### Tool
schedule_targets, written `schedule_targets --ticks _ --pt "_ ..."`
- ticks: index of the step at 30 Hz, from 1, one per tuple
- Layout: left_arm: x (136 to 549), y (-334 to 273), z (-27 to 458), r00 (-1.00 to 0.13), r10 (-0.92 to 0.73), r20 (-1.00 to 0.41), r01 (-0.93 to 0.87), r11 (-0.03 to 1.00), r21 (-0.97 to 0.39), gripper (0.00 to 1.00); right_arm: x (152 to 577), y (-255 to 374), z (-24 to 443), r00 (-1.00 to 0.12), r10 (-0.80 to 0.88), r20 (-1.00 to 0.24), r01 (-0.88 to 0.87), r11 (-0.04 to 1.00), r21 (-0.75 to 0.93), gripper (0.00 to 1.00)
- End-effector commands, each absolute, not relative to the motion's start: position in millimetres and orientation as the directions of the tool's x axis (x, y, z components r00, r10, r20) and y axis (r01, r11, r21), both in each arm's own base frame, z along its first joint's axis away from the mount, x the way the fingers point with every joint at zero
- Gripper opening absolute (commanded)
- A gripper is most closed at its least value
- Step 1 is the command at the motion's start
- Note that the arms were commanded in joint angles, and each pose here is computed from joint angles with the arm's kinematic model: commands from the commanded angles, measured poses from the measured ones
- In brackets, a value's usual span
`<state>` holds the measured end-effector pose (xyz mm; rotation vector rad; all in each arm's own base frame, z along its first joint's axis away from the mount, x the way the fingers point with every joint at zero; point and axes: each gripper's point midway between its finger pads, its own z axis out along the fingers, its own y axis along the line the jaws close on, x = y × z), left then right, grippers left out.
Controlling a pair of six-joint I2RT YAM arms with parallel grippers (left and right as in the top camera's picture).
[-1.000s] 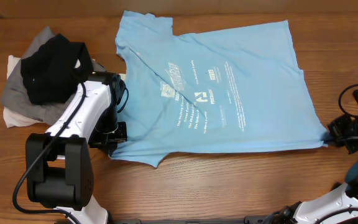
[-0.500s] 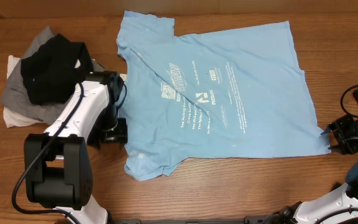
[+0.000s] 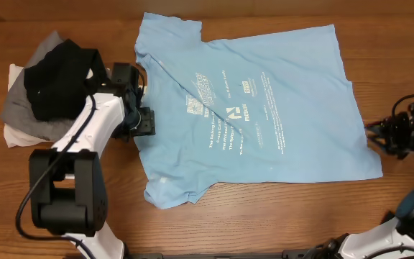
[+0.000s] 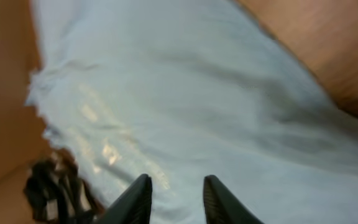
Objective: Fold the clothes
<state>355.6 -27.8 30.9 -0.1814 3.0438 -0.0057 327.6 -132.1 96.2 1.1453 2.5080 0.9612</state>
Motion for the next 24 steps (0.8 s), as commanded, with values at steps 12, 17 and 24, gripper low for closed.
schedule_targets --ticks 12,17,24 --pt "298.5 3.7 -28.9 -0.96 -0.185 0.208 -0.151 0.974 0.169 0.04 364.8 -84.0 175.8 -0.778 0.569 -0.266 0.246 0.666 0.704 0.13" --pt "283.0 41.8 -17.9 -0.917 -0.332 0.222 -0.269 0.924 0.272 0.04 367.2 -70.1 168.1 -0.807 0.527 -0.265 0.247 0.709 0.66 0.13" --pt "269.3 74.0 -14.5 -0.865 -0.433 0.253 -0.368 0.891 0.267 0.04 372.0 -61.8 151.8 -0.811 0.53 -0.247 0.334 0.767 0.548 0.24"
